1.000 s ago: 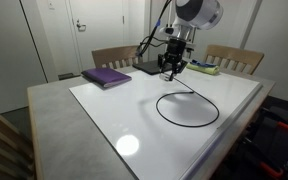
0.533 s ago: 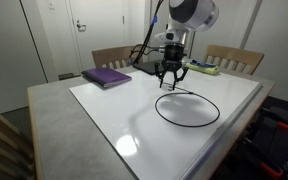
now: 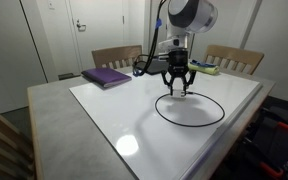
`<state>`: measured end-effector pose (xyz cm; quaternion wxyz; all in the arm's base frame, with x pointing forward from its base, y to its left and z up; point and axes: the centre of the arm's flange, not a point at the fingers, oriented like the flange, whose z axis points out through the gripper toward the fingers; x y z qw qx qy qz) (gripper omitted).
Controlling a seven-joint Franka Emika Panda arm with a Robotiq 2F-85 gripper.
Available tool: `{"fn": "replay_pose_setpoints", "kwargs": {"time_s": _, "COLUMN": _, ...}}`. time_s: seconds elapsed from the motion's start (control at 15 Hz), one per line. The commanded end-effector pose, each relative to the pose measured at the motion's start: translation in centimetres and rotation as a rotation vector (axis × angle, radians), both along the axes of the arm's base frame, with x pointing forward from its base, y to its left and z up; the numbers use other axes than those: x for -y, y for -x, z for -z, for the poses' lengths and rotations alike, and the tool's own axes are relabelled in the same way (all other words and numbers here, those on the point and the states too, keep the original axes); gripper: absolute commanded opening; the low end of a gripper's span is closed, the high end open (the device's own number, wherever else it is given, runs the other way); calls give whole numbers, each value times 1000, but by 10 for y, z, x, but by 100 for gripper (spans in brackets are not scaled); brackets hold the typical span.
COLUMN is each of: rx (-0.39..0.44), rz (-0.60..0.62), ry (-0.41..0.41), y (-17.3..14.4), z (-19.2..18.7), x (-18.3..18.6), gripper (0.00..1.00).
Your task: Form a loose circle with the cable
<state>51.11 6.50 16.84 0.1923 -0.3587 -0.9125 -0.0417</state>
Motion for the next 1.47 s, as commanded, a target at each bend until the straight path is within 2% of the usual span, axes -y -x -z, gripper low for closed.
{"fn": "replay_pose_setpoints", "kwargs": {"time_s": 0.0, "rx": 82, "rz": 27, "ry": 6, "y": -3, "z": 3, "x": -10, "gripper": 26}}
{"fn": "replay_pose_setpoints", "kwargs": {"time_s": 0.2, "rx": 146, "rz": 78, "ry": 0, "y": -8, "z": 7, "x": -16, "gripper": 26}}
{"fn": "replay_pose_setpoints", "kwargs": {"time_s": 0.33, "rx": 157, "rz": 86, "ry": 4, "y": -8, "z": 9, "x": -18, "gripper": 26}}
{"fn": "replay_pose_setpoints", "kwargs": {"time_s": 0.93, "rx": 118, "rz": 110, "ry": 18, "y": 3, "z": 24, "x": -18, "gripper": 26}}
{"fn": "replay_pose_setpoints", "kwargs": {"time_s": 1.0, "rx": 118, "rz": 116, "ry": 21, "y": 3, "z": 24, "x": -18, "gripper": 37}}
{"fn": "replay_pose_setpoints", "kwargs": {"time_s": 1.07, "rx": 120, "rz": 123, "ry": 25, "y": 3, "z": 23, "x": -18, "gripper": 76}}
{"fn": "replay_pose_setpoints", "kwargs": {"time_s": 1.13, "rx": 123, "rz": 131, "ry": 23, "y": 2, "z": 21, "x": -18, "gripper": 77}}
{"fn": "replay_pose_setpoints", "kwargs": {"time_s": 1.33, "rx": 124, "rz": 174, "ry": 25, "y": -1, "z": 7, "x": -17, "gripper": 96}}
{"fn": "replay_pose_setpoints", "kwargs": {"time_s": 1.4, "rx": 132, "rz": 215, "ry": 27, "y": -5, "z": -9, "x": -17, "gripper": 100}}
